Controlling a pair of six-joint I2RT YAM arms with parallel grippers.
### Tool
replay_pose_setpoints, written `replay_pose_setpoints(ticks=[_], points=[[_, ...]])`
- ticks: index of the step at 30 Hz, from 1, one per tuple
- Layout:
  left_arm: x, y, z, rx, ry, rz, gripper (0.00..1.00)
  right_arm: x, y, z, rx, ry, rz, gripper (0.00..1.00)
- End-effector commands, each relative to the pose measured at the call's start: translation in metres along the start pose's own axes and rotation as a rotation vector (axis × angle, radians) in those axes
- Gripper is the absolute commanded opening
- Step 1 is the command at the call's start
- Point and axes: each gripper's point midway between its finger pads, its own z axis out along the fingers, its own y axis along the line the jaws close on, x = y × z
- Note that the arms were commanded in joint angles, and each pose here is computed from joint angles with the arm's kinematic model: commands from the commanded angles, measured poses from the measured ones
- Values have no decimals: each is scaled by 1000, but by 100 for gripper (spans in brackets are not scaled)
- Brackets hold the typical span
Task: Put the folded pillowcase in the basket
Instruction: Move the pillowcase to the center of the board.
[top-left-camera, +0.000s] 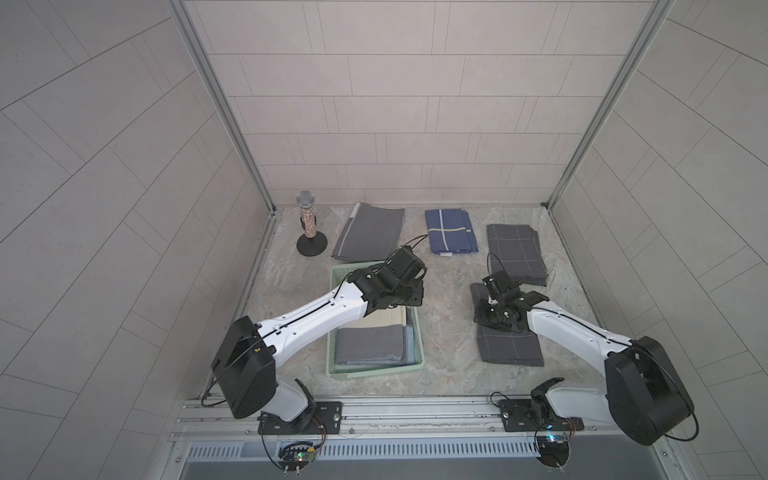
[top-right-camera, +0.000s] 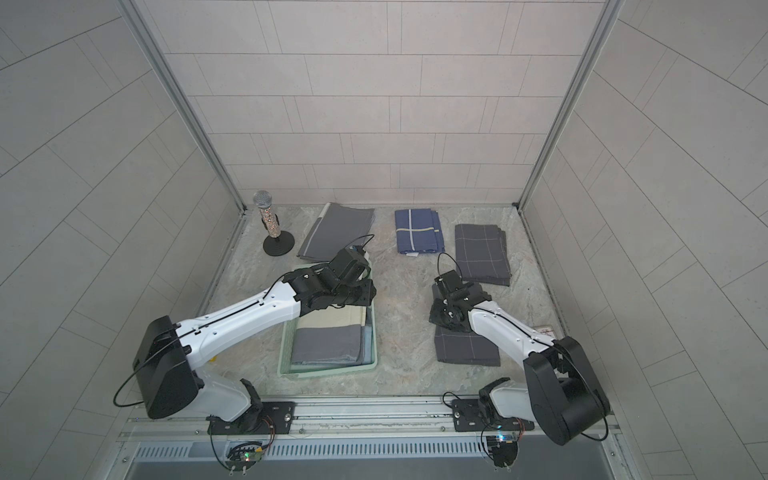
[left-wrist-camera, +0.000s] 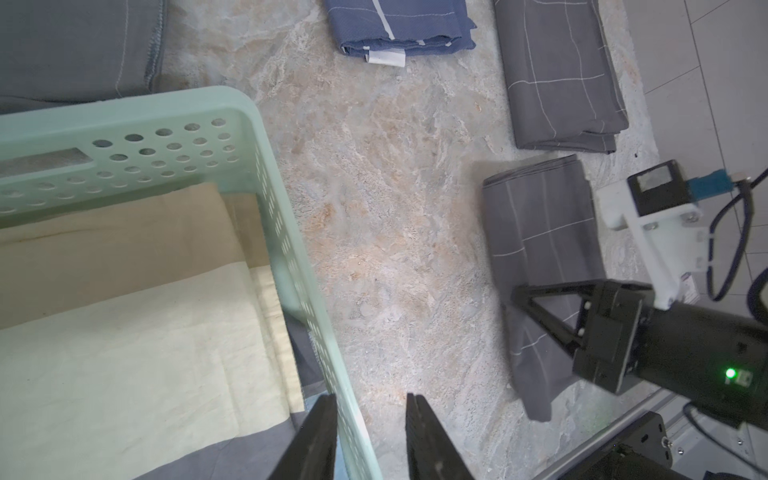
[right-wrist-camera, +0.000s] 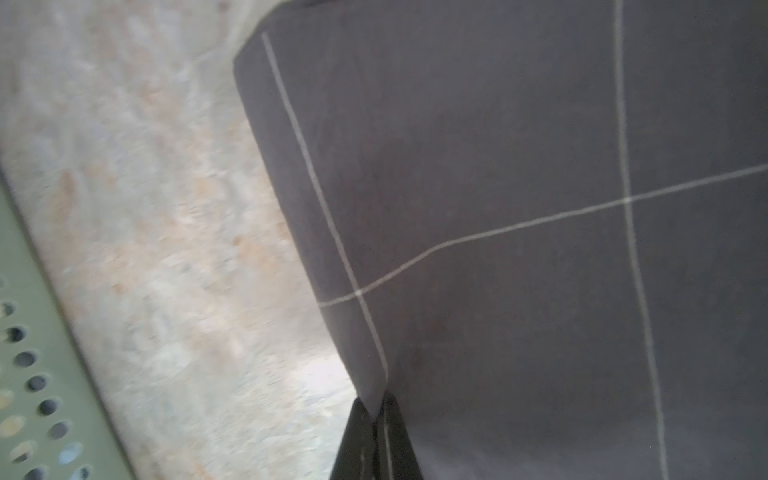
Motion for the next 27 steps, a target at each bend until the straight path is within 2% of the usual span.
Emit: replay_pose_setpoints(ticks=[1, 3, 6, 11, 16, 21, 27], points=[[-12, -10, -4, 15, -24, 1, 37, -11, 34, 4, -50, -39, 68, 12], [-13, -11, -3, 14, -22, 2, 42, -13, 45, 16, -51, -18, 69, 28], [-14, -12, 0, 10, -16, 4, 49, -11, 58, 27, -85, 32, 72, 38], [-17, -22, 12, 33, 8, 10, 52, -17, 48, -4, -92, -43, 40, 41], [-19, -53, 36, 71, 61, 54, 52, -24, -16, -42, 4, -128, 86, 46], [-18, -75, 78, 101, 120, 39, 56, -23, -79, -66, 62, -163, 202, 51], [-11, -86, 129, 103, 199, 41, 58, -22, -95, -76, 83, -164, 222, 58]])
